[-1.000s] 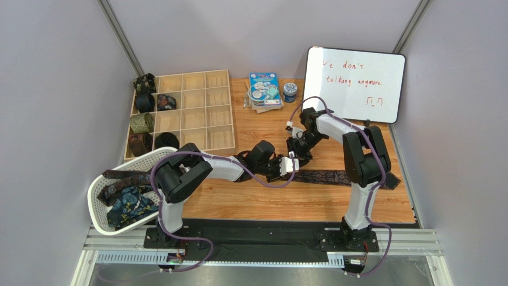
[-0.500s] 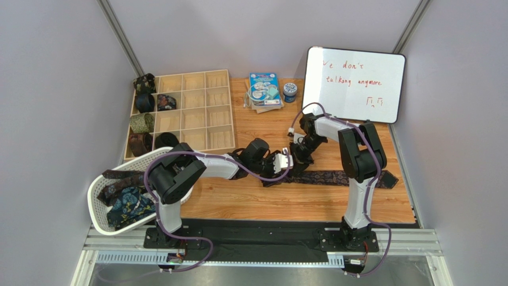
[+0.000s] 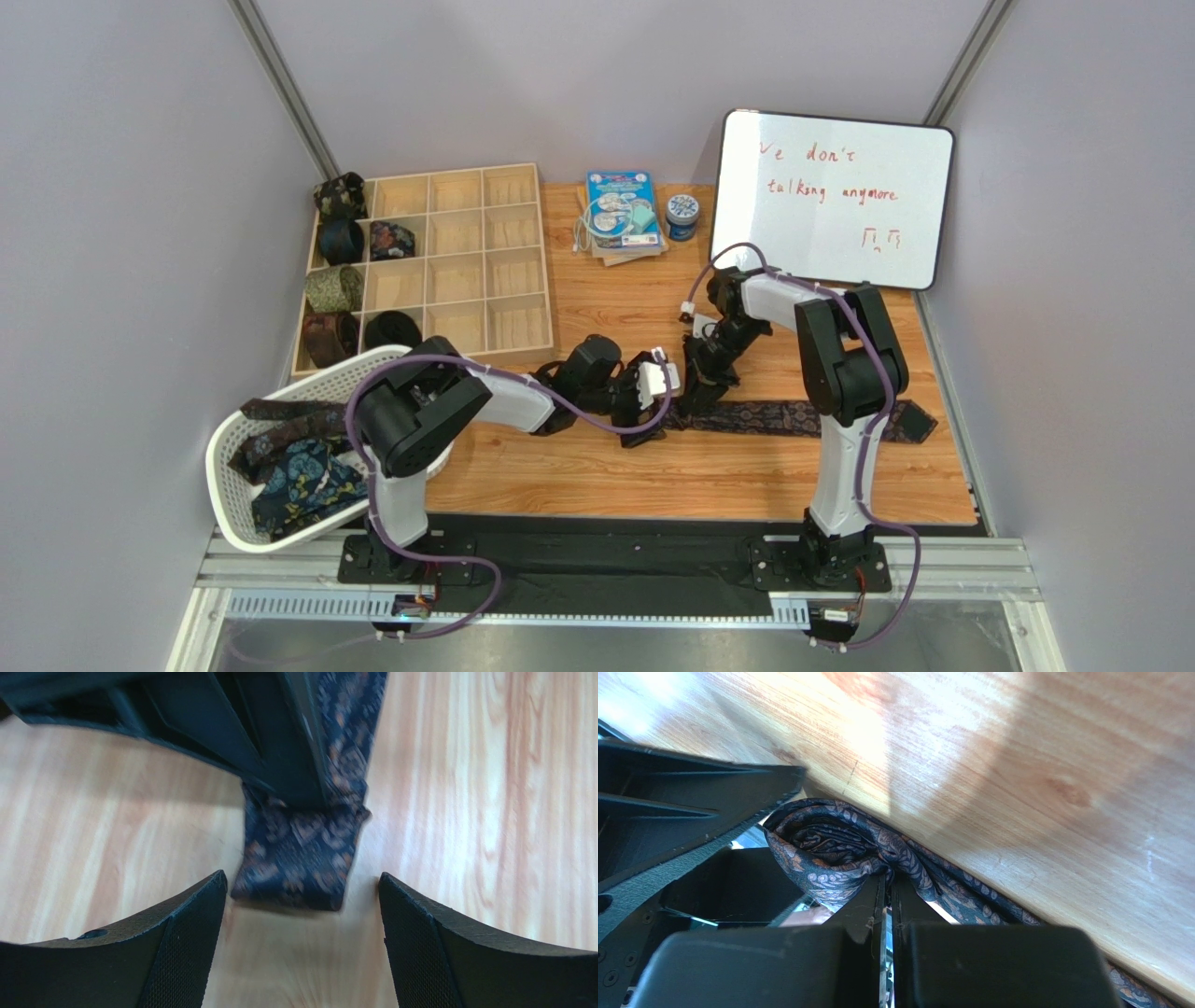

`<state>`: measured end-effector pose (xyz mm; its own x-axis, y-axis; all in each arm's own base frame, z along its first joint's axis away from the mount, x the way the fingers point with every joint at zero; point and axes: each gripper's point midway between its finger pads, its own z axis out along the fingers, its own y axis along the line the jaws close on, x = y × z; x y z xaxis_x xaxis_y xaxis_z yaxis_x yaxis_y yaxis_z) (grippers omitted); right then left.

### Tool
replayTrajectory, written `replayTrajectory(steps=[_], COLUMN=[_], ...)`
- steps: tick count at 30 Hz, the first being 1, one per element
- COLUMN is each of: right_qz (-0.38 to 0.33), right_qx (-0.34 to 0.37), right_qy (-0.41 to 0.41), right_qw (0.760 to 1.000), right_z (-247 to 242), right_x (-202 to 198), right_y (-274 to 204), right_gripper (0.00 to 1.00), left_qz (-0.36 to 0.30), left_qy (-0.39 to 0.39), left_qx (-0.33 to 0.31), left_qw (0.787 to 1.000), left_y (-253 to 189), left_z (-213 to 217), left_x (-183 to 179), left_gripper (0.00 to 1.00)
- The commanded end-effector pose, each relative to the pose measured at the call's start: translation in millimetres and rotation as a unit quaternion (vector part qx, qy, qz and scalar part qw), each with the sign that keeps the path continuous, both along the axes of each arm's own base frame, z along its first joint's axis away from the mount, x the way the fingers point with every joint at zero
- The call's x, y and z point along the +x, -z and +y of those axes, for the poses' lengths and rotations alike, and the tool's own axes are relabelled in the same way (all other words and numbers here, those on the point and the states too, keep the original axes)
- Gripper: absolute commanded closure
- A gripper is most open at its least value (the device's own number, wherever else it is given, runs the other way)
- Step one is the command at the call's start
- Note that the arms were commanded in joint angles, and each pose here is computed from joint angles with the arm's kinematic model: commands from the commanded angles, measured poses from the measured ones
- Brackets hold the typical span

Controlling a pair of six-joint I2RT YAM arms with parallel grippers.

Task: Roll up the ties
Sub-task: Roll the tie at the center of the board.

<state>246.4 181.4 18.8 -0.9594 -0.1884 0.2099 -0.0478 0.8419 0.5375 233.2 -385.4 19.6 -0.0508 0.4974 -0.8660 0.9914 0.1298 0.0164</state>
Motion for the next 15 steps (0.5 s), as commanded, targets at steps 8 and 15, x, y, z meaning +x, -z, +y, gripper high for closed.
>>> replayTrajectory(steps=[8, 15], right_qz=[-0.017, -0.004], right_qx=[-0.03, 0.032], right_qy=[-0.039, -0.027], right_qw=[0.999, 0.999], right_z=[-13, 6], right_x=[3, 0], right_y=[38, 22], right_gripper=[1.0, 1.0], left_qz=[-0.052, -0.045], left_qy=[0.029, 0.019], left_qx=[-0.086, -0.015], left_qw=[0.995, 0.999], left_y=[-1, 26], left_z=[-25, -22], left_x=[4, 1], left_gripper=[0.21, 0.57])
